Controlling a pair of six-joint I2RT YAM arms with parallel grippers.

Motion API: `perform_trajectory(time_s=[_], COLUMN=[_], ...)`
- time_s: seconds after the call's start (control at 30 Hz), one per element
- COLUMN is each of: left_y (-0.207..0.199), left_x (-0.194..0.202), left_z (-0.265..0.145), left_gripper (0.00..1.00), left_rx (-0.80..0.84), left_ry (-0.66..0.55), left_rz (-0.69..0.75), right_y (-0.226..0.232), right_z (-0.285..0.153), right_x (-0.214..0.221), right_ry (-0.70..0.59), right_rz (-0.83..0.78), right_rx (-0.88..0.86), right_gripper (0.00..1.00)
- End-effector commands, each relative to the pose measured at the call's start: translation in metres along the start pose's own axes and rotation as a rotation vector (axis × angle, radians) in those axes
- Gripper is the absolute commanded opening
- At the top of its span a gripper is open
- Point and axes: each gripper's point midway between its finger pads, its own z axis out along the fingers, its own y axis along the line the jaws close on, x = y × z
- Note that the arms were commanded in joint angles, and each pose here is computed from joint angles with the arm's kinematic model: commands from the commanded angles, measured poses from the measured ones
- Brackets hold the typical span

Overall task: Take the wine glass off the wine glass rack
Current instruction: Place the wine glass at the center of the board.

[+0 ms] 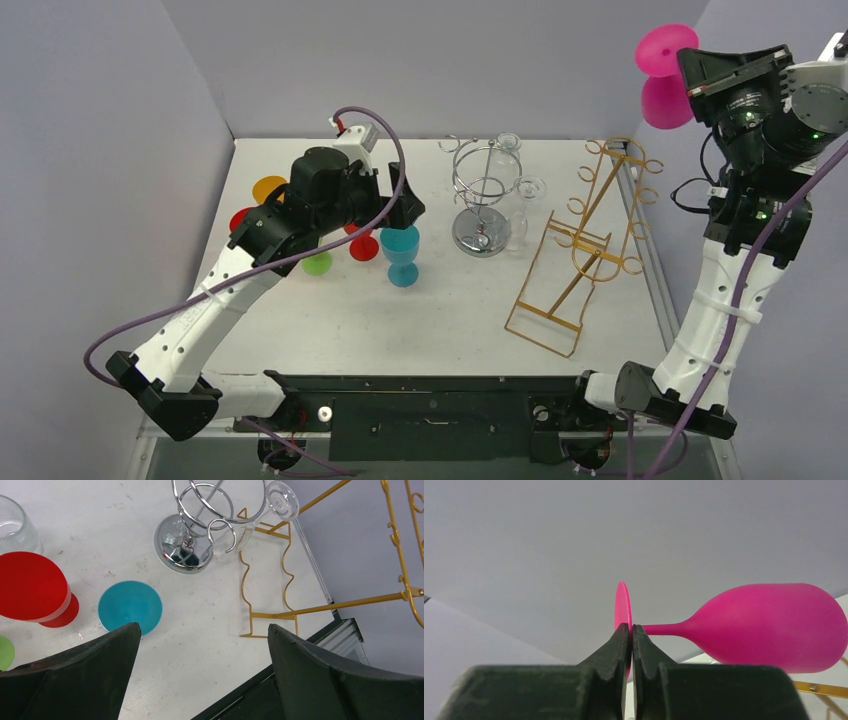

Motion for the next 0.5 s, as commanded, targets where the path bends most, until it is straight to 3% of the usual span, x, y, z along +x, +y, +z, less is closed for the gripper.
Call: perform_trajectory(time_s=[0.0, 0.17, 0.47], left_y=[-0.019, -0.033, -0.056], left_x=[-0.041, -0.062, -0.104], left_z=[-0.007, -0.01, -0.018], left_gripper=[0.96, 0.96, 0.96], left_rx=[0.047, 0.094, 0.245], left_ry=[-0.117, -0.179, -0.3], left_rz=[-0.03, -0.055, -0.111], right_y=[0.07, 0.102, 0.147], right_z=[-0.009, -0.012, -0.006], right_x=[-0.01, 0.009, 0.079], right_ry=[-0.046, 0.001, 0.19], right_rz=[0.091, 0.209, 0.445], right_rx=[-0.288, -0.422, -0.544], right_gripper=[0.0, 0.0, 0.0])
